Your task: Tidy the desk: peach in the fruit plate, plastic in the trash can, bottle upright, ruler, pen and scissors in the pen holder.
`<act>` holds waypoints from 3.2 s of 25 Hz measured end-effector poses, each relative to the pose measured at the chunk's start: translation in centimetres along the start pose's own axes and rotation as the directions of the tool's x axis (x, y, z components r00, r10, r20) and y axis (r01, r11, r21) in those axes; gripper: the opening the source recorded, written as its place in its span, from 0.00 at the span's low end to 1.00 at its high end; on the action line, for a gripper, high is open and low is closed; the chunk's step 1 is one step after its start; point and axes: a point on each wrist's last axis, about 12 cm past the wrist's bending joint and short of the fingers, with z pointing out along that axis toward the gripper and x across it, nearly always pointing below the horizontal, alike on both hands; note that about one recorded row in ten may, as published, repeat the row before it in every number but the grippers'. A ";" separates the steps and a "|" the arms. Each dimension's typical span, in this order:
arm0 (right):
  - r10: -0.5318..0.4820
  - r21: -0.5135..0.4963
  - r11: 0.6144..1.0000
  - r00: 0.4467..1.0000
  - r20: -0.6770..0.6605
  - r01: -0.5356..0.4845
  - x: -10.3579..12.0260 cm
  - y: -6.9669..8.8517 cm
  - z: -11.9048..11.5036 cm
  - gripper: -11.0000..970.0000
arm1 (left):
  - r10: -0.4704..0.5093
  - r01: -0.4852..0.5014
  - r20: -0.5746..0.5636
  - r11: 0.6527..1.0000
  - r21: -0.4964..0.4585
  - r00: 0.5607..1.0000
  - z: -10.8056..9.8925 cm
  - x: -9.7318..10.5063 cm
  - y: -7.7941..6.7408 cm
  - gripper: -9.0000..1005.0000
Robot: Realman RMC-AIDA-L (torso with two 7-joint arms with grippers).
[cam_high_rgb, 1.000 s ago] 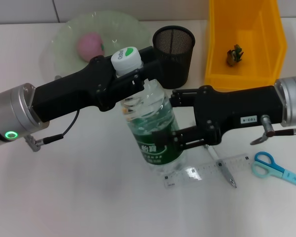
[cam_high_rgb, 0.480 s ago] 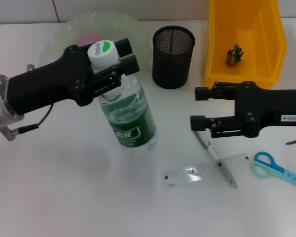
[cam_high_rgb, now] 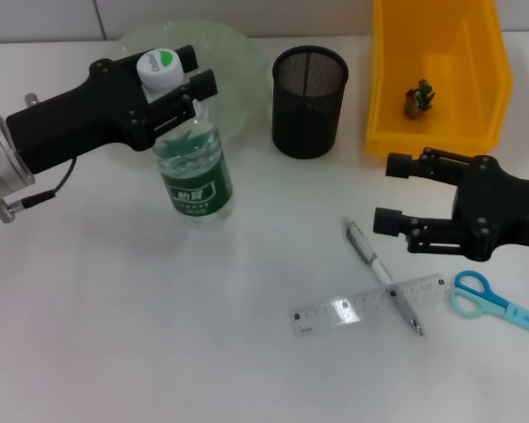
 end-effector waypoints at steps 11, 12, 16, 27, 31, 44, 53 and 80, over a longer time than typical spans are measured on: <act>0.015 0.022 1.000 1.000 0.020 -0.016 0.8 -0.1 -0.3 0.86 | 0.074 -0.078 -0.031 0.984 -0.161 0.997 -2.4 0.1 1.4 0.51; 0.013 0.021 1.000 1.000 0.021 -0.014 0.8 -0.2 -0.3 0.86 | 0.085 -0.091 -0.037 0.980 -0.177 0.996 -2.5 0.3 1.5 0.51; 0.008 0.020 1.000 1.000 0.024 -0.009 1.0 -0.2 -0.1 0.86 | 0.089 -0.100 -0.059 0.971 -0.216 0.994 -2.8 0.7 1.8 0.51; 0.024 0.031 0.999 1.000 0.017 -0.024 1.4 -0.3 0.0 0.86 | 0.124 -0.143 -0.090 0.954 -0.264 0.988 -2.5 1.7 1.7 0.53; 0.034 0.027 0.999 0.999 0.016 -0.034 1.5 -0.4 0.2 0.86 | 0.122 -0.149 -0.108 0.946 -0.287 0.987 -2.6 2.0 1.9 0.53; 0.035 0.028 0.999 0.999 0.004 -0.035 1.6 -0.5 0.3 0.86 | 0.112 -0.146 -0.122 0.932 -0.331 0.986 -2.6 2.8 1.9 0.55; 0.034 0.033 0.999 0.999 0.005 -0.034 1.6 -0.6 0.2 0.86 | 0.117 -0.149 -0.113 0.931 -0.334 0.987 -2.6 2.4 2.0 0.59; 0.251 0.343 0.936 0.532 -0.809 0.081 -12.5 0.3 -1.0 0.86 | 0.069 -0.021 -0.242 0.980 0.196 0.968 -2.9 7.5 -6.4 0.81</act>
